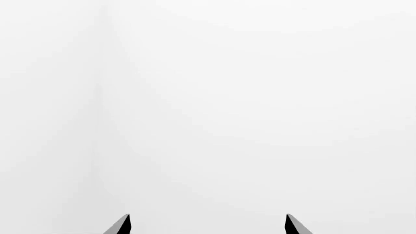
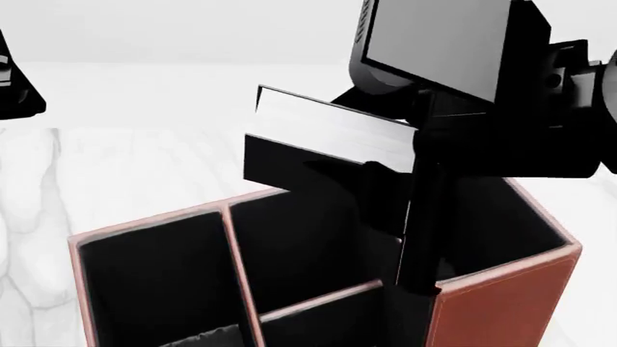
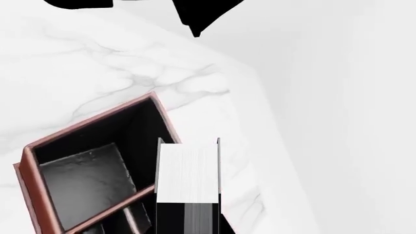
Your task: Pick up the book and place it in the front compartment of the caddy.
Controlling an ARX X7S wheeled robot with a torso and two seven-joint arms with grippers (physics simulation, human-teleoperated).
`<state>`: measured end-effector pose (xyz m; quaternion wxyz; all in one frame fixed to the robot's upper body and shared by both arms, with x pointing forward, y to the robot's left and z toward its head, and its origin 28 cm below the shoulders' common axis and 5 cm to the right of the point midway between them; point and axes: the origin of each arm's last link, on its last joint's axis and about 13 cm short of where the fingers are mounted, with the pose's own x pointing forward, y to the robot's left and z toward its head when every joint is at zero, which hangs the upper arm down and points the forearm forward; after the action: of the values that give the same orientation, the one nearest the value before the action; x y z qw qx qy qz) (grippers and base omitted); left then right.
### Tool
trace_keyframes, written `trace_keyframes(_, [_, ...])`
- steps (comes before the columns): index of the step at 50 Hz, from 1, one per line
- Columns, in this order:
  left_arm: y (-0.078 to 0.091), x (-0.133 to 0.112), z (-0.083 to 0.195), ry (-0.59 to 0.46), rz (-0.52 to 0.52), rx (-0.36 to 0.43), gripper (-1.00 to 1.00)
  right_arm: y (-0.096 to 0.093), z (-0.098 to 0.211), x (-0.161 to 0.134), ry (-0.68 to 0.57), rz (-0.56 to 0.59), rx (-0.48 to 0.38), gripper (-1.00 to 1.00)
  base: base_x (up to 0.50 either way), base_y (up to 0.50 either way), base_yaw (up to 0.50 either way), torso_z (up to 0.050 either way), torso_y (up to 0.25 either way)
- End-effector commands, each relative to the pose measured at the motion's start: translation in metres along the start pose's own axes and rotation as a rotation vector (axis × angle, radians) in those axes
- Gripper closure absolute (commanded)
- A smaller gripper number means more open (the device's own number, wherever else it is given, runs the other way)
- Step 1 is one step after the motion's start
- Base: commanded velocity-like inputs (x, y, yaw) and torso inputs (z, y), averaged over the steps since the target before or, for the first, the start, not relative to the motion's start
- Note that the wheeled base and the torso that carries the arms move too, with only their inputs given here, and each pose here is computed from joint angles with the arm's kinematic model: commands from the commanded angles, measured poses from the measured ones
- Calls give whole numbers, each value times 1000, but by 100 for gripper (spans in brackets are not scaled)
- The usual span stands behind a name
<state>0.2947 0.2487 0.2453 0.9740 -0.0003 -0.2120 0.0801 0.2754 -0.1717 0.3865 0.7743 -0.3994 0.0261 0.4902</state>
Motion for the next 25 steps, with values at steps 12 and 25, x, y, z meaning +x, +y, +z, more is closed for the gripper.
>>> trace_keyframes(12, [0, 0, 0, 2, 1, 0, -100, -45, 3, 11, 41, -11, -125, 100, 0, 0, 0, 0, 1])
trace_keyframes(25, [1, 0, 0, 3, 4, 0, -100, -70, -2, 23, 52, 1, -101, 100, 0, 0, 0, 1, 2])
